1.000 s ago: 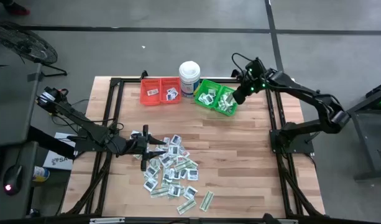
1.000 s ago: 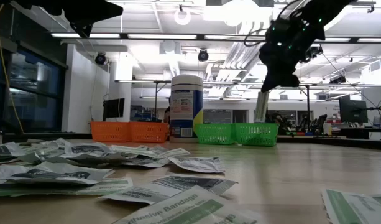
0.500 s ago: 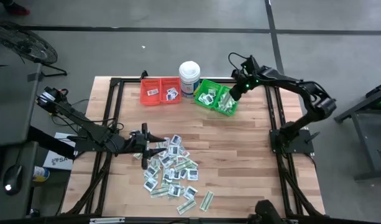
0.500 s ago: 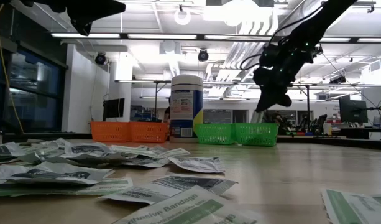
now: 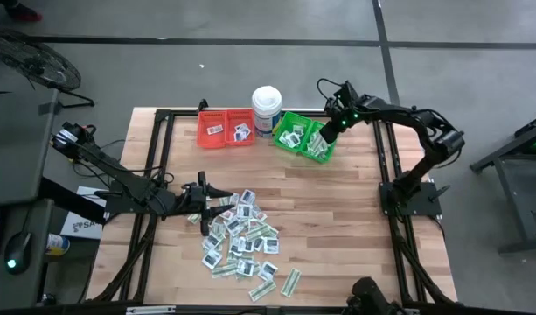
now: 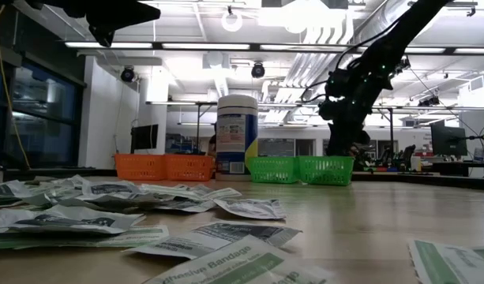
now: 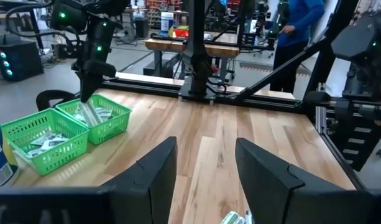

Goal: Pick & Place First Aid Supplies
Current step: Put the green bandage pack into the right green bin

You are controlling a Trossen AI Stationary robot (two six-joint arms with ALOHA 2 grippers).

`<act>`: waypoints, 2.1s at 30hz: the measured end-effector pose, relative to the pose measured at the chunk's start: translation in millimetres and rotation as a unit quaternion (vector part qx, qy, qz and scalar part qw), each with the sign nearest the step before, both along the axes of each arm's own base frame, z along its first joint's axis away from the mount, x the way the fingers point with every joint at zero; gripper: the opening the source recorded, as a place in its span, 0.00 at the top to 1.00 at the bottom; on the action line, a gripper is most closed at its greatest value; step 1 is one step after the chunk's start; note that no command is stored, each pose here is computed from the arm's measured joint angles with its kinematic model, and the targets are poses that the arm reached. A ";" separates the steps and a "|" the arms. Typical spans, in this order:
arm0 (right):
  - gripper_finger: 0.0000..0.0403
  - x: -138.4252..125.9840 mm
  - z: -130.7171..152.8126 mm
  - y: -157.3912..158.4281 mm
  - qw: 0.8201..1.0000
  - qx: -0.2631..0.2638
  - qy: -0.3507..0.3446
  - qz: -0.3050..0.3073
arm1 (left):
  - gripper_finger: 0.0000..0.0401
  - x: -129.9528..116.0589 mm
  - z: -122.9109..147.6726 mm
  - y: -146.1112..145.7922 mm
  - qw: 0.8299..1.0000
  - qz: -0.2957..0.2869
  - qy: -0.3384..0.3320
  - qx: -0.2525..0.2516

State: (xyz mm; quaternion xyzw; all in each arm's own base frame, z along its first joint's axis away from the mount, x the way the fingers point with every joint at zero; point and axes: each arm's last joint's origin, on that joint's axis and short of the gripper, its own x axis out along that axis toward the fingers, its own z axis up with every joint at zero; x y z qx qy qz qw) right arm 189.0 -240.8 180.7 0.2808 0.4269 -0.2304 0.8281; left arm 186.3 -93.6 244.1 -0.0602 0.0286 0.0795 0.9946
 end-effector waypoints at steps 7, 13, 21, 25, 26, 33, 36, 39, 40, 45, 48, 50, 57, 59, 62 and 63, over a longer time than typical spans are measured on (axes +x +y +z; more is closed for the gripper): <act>0.84 -0.9 3.7 1.1 1.000 0.001 -0.003 -0.009 | 0.59 0.0 -0.1 0.0 1.000 0.000 0.000 -0.005; 0.62 -2.0 5.2 2.6 1.000 0.012 -0.004 -0.022 | 0.59 0.1 -0.1 -0.6 1.000 -0.010 0.000 -0.008; 0.51 -11.7 32.1 20.0 1.000 0.008 -0.008 -0.018 | 0.59 0.3 -0.4 -2.9 0.999 -0.049 0.003 -0.012; 0.51 -14.4 51.4 39.4 1.000 0.008 -0.014 -0.009 | 0.59 0.2 -1.1 -2.9 0.999 -0.051 0.007 0.000; 0.51 -14.2 55.9 45.5 1.000 0.010 -0.016 -0.006 | 0.59 0.2 -1.2 -2.9 0.999 -0.051 0.008 0.005; 0.52 1.4 85.1 103.4 0.998 0.024 -0.045 0.045 | 0.59 -3.8 0.8 -1.2 0.997 -0.066 0.016 0.028; 0.54 11.2 93.7 133.5 0.996 0.033 -0.054 0.066 | 0.59 -8.9 4.0 1.8 0.997 -0.070 0.018 0.037; 0.55 21.2 98.4 165.9 0.994 0.038 -0.054 0.087 | 0.59 -15.6 10.0 5.4 0.996 -0.080 0.011 0.046; 0.56 24.5 98.9 177.1 0.993 0.042 -0.053 0.093 | 0.59 -18.2 11.8 6.8 0.995 -0.083 0.010 0.052; 0.58 38.3 99.2 232.8 0.989 0.069 -0.056 0.117 | 0.59 -29.4 17.7 13.4 0.993 -0.092 0.011 0.078; 0.59 42.3 100.1 266.3 0.987 0.077 -0.069 0.120 | 0.59 -33.9 19.2 15.4 0.990 -0.107 0.013 0.092; 0.60 44.6 100.6 288.6 0.985 0.086 -0.086 0.122 | 0.59 -35.8 20.6 15.3 0.986 -0.129 0.009 0.101; 0.60 62.3 78.8 362.7 0.975 0.125 -0.113 0.146 | 0.59 -36.9 20.7 13.2 0.976 -0.175 0.001 0.126; 0.60 69.0 66.2 381.3 0.972 0.137 -0.112 0.153 | 0.59 -37.3 17.3 12.8 0.974 -0.184 -0.012 0.128; 0.60 79.4 45.2 403.1 0.969 0.154 -0.108 0.160 | 0.59 -41.8 8.1 14.4 0.972 -0.197 -0.057 0.113; 0.60 82.9 38.1 409.8 0.967 0.162 -0.108 0.164 | 0.59 -43.7 3.4 15.5 0.972 -0.196 -0.072 0.107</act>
